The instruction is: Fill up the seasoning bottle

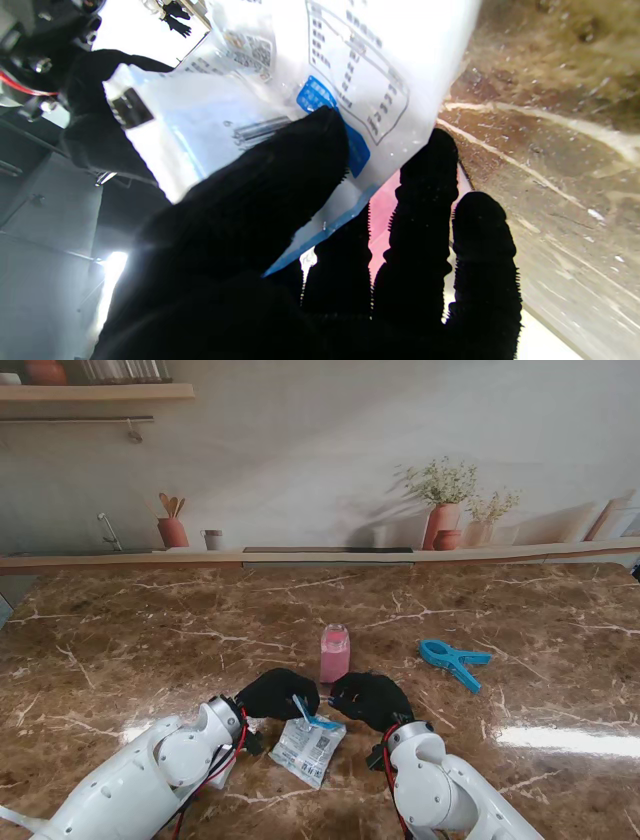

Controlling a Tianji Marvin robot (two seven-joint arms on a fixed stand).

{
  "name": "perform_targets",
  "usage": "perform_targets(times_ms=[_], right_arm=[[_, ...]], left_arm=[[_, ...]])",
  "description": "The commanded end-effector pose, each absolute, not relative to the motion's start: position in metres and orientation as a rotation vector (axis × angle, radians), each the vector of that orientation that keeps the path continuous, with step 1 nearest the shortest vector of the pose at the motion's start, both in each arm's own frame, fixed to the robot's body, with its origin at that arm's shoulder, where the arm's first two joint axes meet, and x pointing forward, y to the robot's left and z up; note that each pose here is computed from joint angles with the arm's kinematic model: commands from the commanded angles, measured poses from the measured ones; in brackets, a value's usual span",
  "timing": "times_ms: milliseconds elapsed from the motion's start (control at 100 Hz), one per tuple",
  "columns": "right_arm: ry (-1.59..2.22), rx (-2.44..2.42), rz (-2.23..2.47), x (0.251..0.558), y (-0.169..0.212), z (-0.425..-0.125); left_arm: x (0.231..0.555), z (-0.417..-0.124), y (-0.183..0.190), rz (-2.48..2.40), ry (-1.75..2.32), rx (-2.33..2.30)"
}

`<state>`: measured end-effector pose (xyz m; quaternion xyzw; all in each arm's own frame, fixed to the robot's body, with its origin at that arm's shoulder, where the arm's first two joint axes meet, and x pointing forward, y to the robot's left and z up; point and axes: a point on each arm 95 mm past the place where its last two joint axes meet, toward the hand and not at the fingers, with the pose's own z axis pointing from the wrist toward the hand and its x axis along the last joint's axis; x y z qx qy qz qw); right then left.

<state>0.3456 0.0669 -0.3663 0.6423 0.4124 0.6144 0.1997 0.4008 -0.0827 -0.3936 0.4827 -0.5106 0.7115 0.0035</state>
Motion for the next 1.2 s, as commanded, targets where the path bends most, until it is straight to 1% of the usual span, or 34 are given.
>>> perform_targets(times_ms=[0, 250, 420, 1010, 1190], right_arm=[[1.204, 1.815, 1.683, 0.341, 0.066, -0.375], [1.406, 1.992, 1.552, 0.336, 0.067, -0.381], [1.448, 2.047, 1.544, 0.337, 0.068, -0.382], [1.558, 1.954, 1.573, 0.341, 0.084, -0.393], [1.5, 1.868, 1.579, 0.342, 0.083, -0.395]], left_arm=[[0.398, -0.398, -0.082, 2.228, -1.585, 1.521], [0.397, -0.4, -0.081, 2.258, -1.595, 1.496], [0.396, -0.402, -0.082, 2.272, -1.613, 1.467], [0.394, -0.404, -0.085, 2.301, -1.614, 1.429], [0.393, -0.395, -0.076, 2.24, -1.658, 1.423]])
